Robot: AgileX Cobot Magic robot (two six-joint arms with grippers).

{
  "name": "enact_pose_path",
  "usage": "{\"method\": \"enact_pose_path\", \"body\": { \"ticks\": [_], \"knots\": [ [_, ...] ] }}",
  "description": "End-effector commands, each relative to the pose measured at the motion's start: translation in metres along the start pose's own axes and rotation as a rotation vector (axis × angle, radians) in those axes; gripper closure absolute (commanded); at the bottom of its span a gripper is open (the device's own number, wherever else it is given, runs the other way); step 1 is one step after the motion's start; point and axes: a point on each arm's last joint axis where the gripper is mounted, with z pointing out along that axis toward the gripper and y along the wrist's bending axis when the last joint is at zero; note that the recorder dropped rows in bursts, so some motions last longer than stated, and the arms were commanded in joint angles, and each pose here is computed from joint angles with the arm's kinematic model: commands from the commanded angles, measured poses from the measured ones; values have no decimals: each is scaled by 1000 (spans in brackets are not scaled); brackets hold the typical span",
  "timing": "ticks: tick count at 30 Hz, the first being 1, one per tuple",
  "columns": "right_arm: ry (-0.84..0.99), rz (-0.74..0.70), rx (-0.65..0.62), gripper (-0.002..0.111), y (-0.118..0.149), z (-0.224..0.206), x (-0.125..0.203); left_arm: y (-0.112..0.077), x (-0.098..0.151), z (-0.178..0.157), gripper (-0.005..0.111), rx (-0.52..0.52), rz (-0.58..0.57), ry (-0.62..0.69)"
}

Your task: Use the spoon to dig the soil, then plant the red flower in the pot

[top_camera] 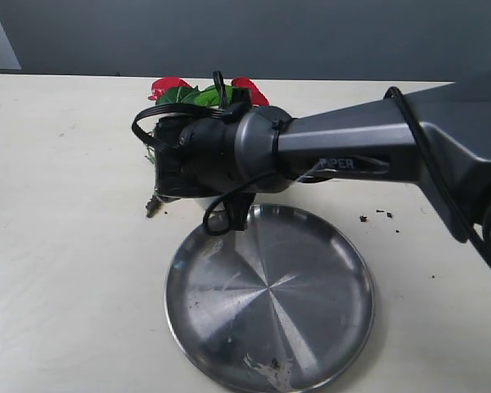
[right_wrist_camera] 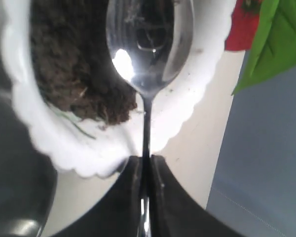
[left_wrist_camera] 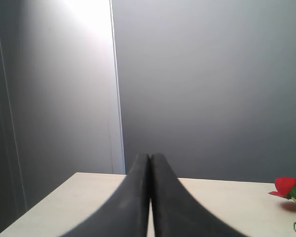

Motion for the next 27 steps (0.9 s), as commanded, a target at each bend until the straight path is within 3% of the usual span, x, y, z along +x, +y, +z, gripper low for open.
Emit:
{"method": "enact_pose_path", "body": {
  "ticks": [1, 9, 16, 23, 27],
  "knots": [
    [-16, 31, -13, 109, 0, 1, -1, -1, -2, 0, 106, 8, -5, -10],
    [126, 78, 44, 109, -5, -1, 13, -1, -2, 0, 106, 8, -5, -10],
    [-15, 130, -50, 109, 2, -1, 0, -1, -2, 0, 106, 8, -5, -10],
    [-54, 460, 5, 109, -19, -21, 8, -1, -2, 0, 106, 8, -5, -10],
    [-119, 545, -18, 109, -36, -47, 18, -1, -2, 0, 106, 8, -5, -10]
  ]
}}
